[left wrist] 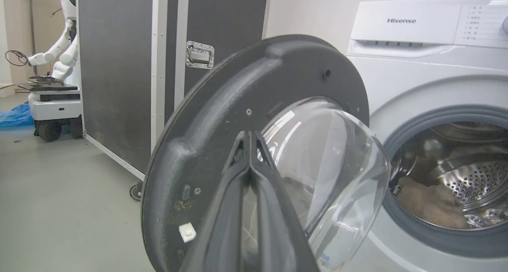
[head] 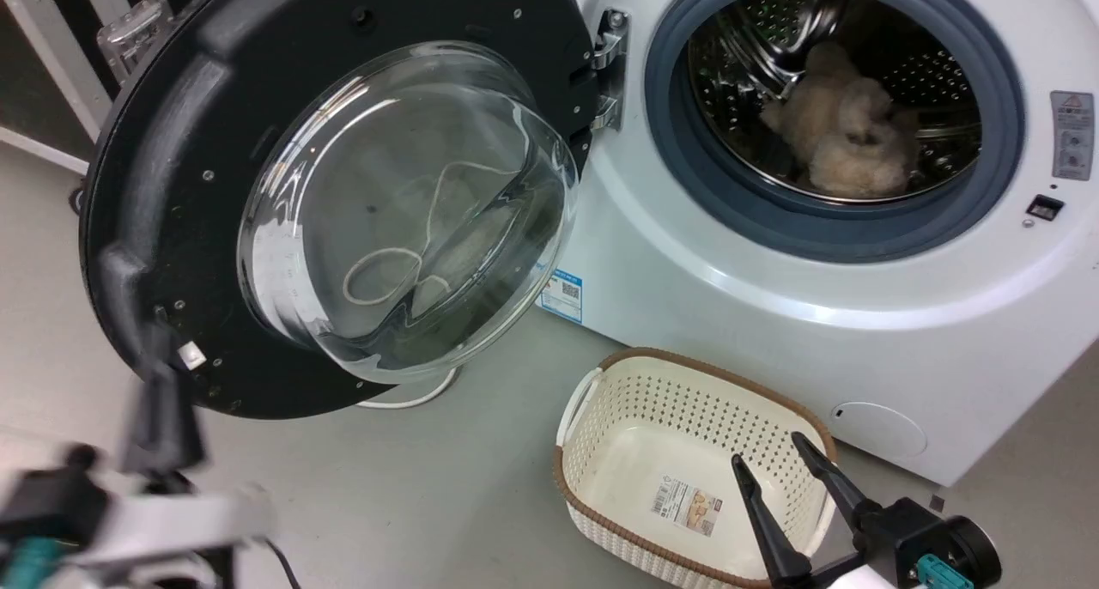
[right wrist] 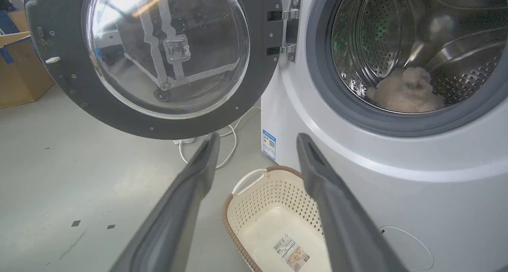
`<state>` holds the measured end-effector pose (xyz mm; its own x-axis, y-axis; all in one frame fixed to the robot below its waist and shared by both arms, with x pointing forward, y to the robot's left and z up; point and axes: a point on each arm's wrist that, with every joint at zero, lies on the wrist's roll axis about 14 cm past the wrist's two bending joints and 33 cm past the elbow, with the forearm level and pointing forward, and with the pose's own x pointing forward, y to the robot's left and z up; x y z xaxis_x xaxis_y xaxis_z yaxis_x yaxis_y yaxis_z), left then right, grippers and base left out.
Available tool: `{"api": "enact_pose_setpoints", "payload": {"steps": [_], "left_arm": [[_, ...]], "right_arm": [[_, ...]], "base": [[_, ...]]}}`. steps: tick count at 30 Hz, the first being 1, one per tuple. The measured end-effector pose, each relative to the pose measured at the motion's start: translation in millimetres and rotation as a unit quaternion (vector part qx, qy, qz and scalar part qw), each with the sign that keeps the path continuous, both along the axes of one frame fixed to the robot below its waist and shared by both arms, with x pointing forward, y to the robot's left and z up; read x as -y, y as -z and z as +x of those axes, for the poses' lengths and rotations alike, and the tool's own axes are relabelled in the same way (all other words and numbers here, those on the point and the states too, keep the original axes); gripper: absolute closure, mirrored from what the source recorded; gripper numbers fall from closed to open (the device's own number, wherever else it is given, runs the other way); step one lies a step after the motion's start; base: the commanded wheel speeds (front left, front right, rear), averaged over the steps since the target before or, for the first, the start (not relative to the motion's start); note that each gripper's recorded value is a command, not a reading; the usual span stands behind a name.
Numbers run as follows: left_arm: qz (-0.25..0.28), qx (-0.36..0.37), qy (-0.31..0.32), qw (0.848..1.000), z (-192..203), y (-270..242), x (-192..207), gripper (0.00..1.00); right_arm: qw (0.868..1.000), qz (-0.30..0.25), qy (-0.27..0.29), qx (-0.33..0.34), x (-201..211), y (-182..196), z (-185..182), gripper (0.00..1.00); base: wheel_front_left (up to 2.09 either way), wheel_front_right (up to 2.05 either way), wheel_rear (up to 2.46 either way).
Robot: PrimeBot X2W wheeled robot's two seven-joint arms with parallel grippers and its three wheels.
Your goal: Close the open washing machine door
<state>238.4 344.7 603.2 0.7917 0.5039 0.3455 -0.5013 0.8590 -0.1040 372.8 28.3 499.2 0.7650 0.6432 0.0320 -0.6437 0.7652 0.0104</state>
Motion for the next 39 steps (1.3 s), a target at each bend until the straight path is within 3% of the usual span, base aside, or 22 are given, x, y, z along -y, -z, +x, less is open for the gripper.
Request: {"api": "enact_pose_setpoints", "payload": {"steps": [4,7,11,12,16,20,24,29,39], "left_arm": [[-0.024,0.089,-0.037,0.995,-8,-37,-41,1.0],[-0.038,0.112,-0.043,0.992,-6,-45,-60,1.0],[-0.108,0.132,-0.063,0.983,2,-59,-124,1.0],[-0.108,0.132,-0.063,0.983,2,-59,-124,1.0],[-0.201,0.12,-0.076,0.969,9,-50,-170,1.0],[-0.313,0.091,-0.07,0.943,21,-26,-196,1.0],[-0.434,0.041,-0.02,0.9,44,10,-191,1.0],[-0.506,-0.019,0.048,0.861,68,39,-164,1.0],[-0.522,-0.042,0.163,0.836,70,34,-127,1.0]], "right_arm": [[1.0,0.001,-0.003,-0.007,-1,8,1,0.0],[1.0,0.001,-0.002,-0.013,0,12,2,0.0],[1.0,0.002,0.008,-0.02,7,20,10,0.0],[1.0,0.002,0.008,-0.02,7,20,10,0.0],[1.0,0.002,0.015,-0.025,13,26,15,0.0],[0.999,0.0,0.018,-0.032,17,34,18,0.0],[0.999,0.001,0.02,-0.037,19,38,21,0.0],[0.999,-0.002,0.024,-0.041,23,42,22,0.0],[0.999,0.0,0.045,-0.026,35,29,20,0.0]], "base": [[0.0,0.0,0.0],[0.0,0.0,0.0],[0.0,0.0,0.0],[0.0,0.0,0.0],[0.0,0.0,0.0],[0.0,0.0,0.0],[0.0,0.0,0.0],[0.0,0.0,0.0],[0.0,0.0,0.0]]}}
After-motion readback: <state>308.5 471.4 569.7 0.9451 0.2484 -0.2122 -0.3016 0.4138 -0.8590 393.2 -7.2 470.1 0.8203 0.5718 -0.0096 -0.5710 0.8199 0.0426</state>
